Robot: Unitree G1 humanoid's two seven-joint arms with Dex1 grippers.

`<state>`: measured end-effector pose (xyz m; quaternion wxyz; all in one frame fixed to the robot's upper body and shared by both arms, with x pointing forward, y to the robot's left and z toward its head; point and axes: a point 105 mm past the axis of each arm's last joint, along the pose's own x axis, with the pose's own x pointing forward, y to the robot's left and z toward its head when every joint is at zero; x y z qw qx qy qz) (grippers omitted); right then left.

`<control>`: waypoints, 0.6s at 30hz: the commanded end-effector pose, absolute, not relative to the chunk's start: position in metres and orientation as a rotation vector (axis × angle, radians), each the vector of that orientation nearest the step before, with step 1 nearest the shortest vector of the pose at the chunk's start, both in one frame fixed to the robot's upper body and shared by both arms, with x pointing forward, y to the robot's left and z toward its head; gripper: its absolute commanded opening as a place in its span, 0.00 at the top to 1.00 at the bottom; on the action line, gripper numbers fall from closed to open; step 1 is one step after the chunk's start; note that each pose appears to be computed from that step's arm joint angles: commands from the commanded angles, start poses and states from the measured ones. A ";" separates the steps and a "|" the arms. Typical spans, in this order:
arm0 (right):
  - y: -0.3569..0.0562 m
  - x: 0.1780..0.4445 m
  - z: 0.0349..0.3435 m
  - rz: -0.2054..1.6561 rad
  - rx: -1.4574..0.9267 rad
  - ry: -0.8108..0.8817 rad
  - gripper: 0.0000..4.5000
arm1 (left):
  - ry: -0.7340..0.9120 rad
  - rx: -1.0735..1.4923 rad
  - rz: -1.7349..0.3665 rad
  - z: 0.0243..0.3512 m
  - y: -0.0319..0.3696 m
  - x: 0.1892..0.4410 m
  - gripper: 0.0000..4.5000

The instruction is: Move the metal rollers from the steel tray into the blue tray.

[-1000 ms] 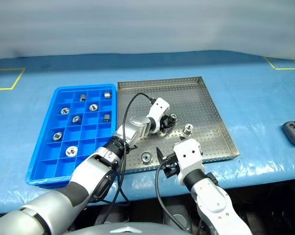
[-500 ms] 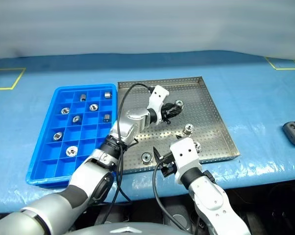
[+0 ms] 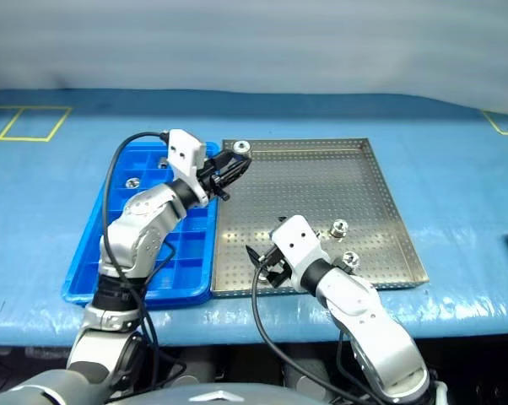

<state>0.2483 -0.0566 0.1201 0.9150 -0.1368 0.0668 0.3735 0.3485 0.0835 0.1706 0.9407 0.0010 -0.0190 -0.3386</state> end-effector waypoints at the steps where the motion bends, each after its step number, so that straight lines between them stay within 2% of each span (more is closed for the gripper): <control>1: -0.043 0.250 0.128 0.873 -0.305 0.086 0.00 | -0.137 0.055 -0.654 0.193 0.098 0.327 0.64; 3: -0.035 0.255 0.131 0.923 -0.315 0.071 0.00 | -0.120 0.136 -0.548 0.185 0.118 0.318 0.64; 7: -0.018 0.263 0.132 1.009 -0.317 0.046 0.00 | -0.089 0.126 -0.410 0.175 0.147 0.291 0.64; 12: 0.002 0.258 0.132 1.163 -0.291 0.026 0.00 | -0.005 0.147 -0.306 0.156 0.165 0.270 0.64; 18: 0.015 0.255 0.130 1.267 -0.328 0.007 0.00 | 0.036 0.099 -0.205 0.145 0.177 0.259 0.64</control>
